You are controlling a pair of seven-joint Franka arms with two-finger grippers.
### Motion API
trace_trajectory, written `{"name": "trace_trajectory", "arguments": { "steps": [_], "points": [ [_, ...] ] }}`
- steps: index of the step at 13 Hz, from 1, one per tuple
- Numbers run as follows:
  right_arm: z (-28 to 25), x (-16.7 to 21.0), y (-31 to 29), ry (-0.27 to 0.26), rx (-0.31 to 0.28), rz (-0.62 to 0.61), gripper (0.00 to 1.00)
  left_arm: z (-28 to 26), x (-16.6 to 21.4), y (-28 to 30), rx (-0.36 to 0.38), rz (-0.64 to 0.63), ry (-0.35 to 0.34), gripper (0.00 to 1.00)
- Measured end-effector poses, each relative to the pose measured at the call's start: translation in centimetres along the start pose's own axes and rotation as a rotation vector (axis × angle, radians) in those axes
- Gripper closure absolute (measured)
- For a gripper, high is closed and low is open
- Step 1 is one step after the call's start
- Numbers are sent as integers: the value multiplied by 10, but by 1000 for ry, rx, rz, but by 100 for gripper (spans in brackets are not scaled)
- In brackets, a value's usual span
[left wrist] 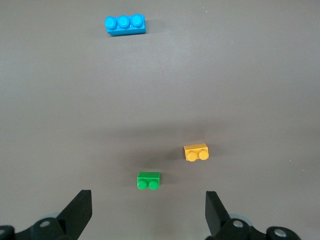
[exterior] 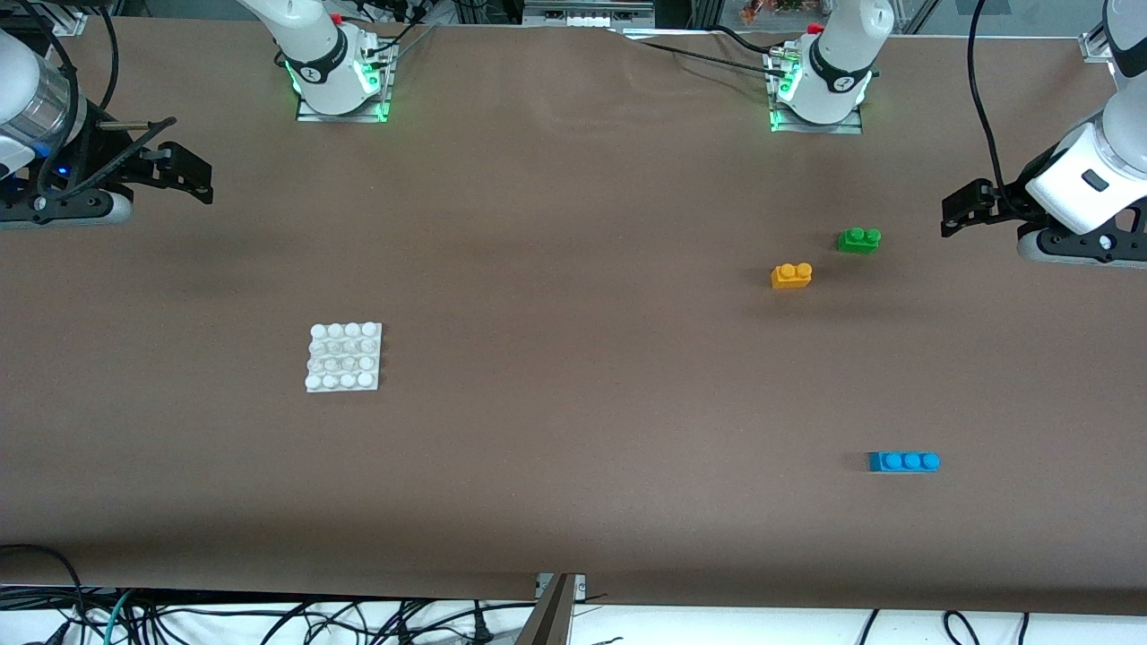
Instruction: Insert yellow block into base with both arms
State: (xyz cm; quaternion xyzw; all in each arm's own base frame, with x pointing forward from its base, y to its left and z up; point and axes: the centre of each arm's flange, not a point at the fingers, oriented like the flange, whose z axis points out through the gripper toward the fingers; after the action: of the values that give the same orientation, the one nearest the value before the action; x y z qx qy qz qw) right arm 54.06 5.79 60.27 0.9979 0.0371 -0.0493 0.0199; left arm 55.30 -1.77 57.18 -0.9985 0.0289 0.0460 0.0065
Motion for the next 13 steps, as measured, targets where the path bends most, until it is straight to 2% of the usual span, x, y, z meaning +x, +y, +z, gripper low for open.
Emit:
{"name": "trace_trajectory", "arguments": {
  "steps": [13],
  "points": [
    [-1,1,0,7,9,4,0,0,0,0,0,0,-1,0]
  ]
}}
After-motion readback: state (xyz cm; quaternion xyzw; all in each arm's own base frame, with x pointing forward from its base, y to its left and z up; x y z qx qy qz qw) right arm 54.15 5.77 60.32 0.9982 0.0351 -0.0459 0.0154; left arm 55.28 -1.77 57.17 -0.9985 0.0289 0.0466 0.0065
